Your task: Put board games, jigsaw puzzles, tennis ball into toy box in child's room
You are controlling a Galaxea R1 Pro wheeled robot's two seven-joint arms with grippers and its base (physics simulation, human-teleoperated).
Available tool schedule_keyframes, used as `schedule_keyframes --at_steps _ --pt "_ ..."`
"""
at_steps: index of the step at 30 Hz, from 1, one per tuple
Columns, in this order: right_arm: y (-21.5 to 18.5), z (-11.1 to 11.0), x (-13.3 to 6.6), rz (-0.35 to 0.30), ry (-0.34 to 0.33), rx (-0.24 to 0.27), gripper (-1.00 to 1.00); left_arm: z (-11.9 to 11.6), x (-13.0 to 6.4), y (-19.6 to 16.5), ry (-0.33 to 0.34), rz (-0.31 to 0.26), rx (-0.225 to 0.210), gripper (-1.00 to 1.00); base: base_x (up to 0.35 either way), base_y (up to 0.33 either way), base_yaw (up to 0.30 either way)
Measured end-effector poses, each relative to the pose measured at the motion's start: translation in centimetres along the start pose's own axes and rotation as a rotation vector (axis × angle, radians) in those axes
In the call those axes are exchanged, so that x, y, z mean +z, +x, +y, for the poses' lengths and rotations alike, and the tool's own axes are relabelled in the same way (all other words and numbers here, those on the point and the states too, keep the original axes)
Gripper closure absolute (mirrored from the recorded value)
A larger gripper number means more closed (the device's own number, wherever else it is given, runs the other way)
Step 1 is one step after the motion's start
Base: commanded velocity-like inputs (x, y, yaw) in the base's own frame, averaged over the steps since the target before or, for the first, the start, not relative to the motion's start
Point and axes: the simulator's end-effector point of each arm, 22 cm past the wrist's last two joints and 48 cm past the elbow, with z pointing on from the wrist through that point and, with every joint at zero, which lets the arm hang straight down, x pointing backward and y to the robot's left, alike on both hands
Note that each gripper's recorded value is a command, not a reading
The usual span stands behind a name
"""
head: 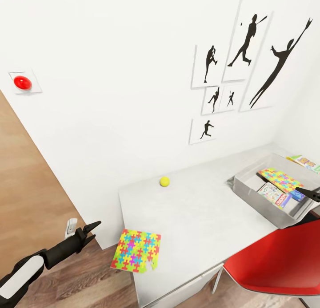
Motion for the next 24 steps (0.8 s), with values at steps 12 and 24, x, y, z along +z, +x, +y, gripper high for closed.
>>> schedule_keyframes --at_steps 12,24 --pt "-0.1 -1.0 0.2 -0.021 0.012 0.003 -1.00 0.9 0.7 -0.1 -0.002 -0.003 -0.001 -1.00 0.001 0.000 0.000" --pt "-0.3 -1.6 0.0 -0.034 0.021 0.004 -1.00 1.6 0.9 -0.2 -0.008 -0.004 -0.005 -1.00 0.000 0.000 0.000"
